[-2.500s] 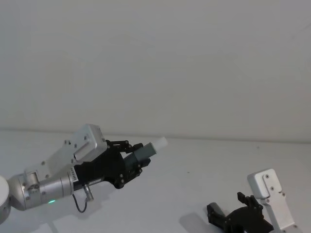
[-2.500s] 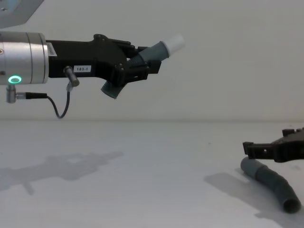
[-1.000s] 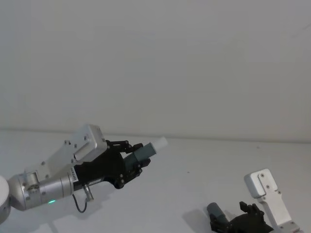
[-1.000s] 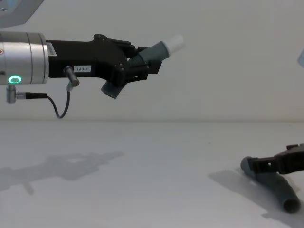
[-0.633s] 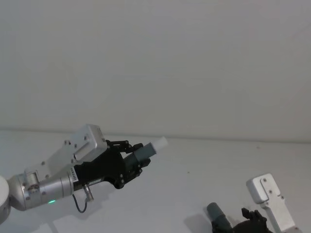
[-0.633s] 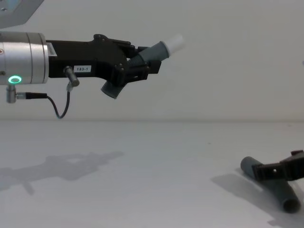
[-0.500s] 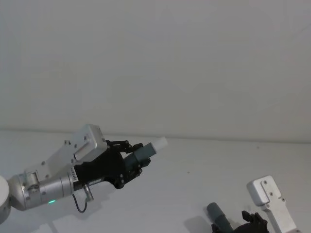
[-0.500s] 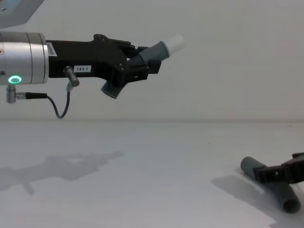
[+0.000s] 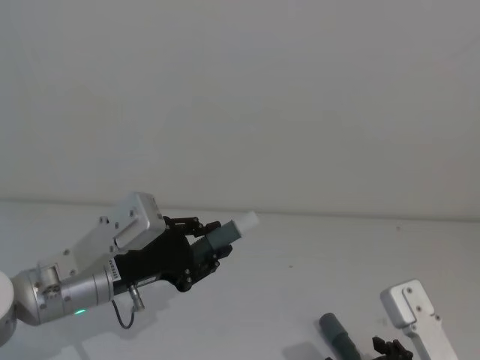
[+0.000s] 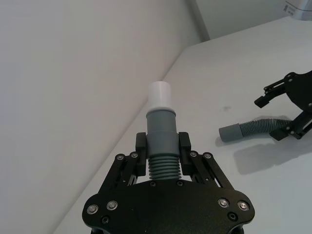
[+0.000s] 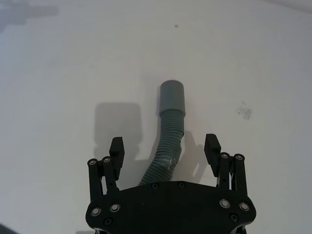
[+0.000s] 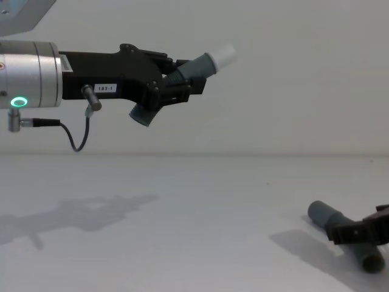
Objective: Use both hands to pick up one end of the pipe from the table, align the ends, and insert them.
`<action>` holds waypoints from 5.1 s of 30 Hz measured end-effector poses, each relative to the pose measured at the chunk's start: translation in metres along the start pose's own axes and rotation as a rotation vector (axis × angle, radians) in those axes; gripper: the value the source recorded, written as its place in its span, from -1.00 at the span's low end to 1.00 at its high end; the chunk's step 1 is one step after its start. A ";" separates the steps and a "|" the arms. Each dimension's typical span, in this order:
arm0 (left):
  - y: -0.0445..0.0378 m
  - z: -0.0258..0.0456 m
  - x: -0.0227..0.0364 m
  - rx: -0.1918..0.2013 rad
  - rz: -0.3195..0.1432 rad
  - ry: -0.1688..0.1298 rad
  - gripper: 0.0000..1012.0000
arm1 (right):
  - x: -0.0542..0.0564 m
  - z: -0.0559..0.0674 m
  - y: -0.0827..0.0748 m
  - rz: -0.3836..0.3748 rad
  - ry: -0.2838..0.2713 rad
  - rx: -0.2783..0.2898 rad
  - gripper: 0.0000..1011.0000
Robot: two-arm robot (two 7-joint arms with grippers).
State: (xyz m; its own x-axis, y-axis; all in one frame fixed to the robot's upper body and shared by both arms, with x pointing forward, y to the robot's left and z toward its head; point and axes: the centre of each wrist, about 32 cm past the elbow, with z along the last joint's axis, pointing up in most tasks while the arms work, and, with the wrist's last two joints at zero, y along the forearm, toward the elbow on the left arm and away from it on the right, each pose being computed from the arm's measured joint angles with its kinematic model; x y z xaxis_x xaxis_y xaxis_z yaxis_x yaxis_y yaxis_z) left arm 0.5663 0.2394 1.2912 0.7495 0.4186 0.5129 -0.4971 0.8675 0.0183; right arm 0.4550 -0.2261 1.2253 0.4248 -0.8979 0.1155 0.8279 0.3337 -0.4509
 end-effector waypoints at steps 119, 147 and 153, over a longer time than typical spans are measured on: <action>0.0000 0.0000 0.0000 0.000 0.000 0.000 -0.30 | -0.014 0.000 -0.008 -0.062 0.093 -0.093 0.97; 0.0000 0.0000 0.0000 0.000 0.000 0.000 -0.30 | -0.020 0.006 -0.008 -0.074 0.123 -0.153 0.93; 0.0000 0.0000 0.0000 0.000 0.000 0.000 -0.30 | -0.020 0.006 -0.008 -0.074 0.126 -0.158 0.64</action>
State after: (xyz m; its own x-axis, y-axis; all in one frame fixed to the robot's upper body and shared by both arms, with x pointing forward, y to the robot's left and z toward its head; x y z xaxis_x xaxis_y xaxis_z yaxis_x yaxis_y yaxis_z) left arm 0.5663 0.2394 1.2912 0.7495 0.4185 0.5130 -0.4970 0.8676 0.0183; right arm 0.4423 -0.2084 1.2320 0.3075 -0.9504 0.0470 0.7831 0.2246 -0.5799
